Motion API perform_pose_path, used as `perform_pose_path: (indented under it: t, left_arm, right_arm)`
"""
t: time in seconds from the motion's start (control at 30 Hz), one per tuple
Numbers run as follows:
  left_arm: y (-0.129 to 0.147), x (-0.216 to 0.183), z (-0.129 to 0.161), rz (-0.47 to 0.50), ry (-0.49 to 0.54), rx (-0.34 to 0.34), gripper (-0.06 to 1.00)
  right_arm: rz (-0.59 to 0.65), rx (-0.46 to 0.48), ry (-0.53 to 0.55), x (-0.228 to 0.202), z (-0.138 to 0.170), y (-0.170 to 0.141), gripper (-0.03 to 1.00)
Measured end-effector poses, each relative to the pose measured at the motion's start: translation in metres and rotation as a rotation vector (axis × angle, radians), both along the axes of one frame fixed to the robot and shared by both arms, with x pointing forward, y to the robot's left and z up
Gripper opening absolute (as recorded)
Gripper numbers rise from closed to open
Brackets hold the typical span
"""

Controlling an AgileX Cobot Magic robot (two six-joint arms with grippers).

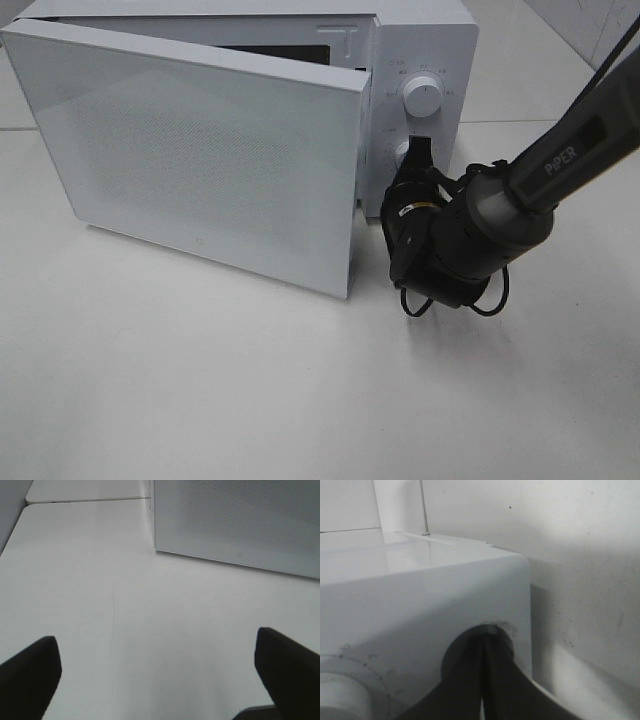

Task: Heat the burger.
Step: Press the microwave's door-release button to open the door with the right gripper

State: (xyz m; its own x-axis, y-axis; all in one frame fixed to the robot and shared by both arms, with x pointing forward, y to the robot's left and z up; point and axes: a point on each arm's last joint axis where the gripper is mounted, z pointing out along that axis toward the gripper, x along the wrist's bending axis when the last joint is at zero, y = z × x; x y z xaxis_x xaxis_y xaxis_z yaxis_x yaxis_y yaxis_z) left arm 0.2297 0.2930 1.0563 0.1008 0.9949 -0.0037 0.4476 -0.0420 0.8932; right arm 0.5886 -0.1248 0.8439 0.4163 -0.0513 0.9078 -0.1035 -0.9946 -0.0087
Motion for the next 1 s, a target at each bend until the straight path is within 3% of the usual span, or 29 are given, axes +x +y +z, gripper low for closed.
perform_pose_path:
  t: [0.63,1.0]
  left_arm:
    - [0.0,0.0,0.0,0.0,0.0,0.0,0.98]
    - [0.0,0.0,0.0,0.0,0.0,0.0,0.98]
  right_arm:
    - [0.004,0.007,0.035,0.001,0.003,0.001,0.01]
    - [0.054,-0.038,0.05,-0.003,0.012,-0.004,0.01]
